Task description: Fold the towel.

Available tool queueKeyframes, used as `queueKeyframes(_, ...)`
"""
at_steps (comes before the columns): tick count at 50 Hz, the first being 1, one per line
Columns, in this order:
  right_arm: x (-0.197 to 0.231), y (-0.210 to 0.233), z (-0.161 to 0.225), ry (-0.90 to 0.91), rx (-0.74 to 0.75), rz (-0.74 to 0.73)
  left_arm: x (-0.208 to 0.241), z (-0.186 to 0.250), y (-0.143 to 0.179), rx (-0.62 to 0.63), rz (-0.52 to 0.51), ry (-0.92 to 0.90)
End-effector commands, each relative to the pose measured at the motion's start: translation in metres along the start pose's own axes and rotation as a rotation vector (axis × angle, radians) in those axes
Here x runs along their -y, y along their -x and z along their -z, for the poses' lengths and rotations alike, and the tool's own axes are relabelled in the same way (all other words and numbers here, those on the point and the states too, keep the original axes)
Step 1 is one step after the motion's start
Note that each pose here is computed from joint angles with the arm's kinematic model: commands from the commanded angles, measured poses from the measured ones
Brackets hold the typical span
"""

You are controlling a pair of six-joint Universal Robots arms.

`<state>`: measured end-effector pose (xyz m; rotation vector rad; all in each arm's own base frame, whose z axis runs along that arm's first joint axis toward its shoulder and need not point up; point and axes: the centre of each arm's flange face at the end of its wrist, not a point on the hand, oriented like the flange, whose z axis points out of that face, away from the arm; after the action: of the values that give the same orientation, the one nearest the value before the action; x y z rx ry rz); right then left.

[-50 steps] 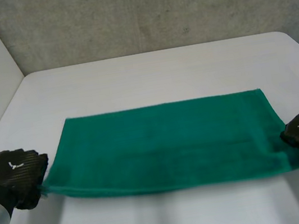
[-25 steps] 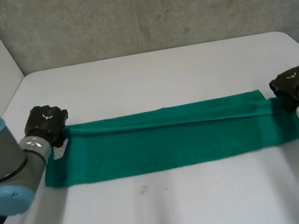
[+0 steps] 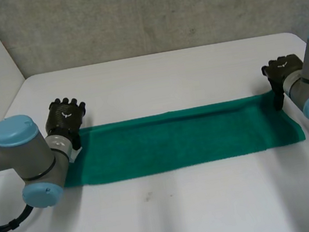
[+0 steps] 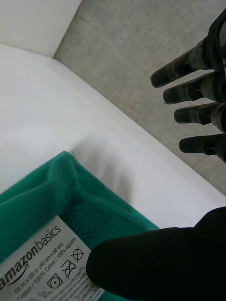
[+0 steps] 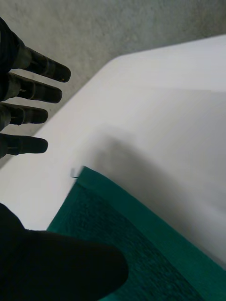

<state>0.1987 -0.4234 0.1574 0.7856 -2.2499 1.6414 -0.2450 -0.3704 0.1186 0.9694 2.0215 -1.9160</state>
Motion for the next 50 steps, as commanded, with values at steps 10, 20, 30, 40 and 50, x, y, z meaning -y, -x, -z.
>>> queueKeyframes(10,-0.001,0.009,0.003,-0.023,0.067,0.062,0.01,0.004,0.002,0.003,0.007,-0.018)
queueKeyframes(20,-0.003,0.002,-0.016,-0.18,-0.073,-0.022,0.017,0.016,0.005,0.002,0.015,-0.017)
queueKeyframes(30,0.0,0.003,0.063,-0.092,0.147,-0.043,0.039,0.047,0.024,0.025,0.183,-0.042)
queueKeyframes(40,-0.041,-0.003,0.091,0.011,0.232,-0.088,0.042,0.075,0.028,0.02,0.313,-0.031)
queueKeyframes(50,-0.054,-0.01,0.08,-0.002,0.191,-0.092,0.035,0.081,0.023,0.004,0.315,-0.007)
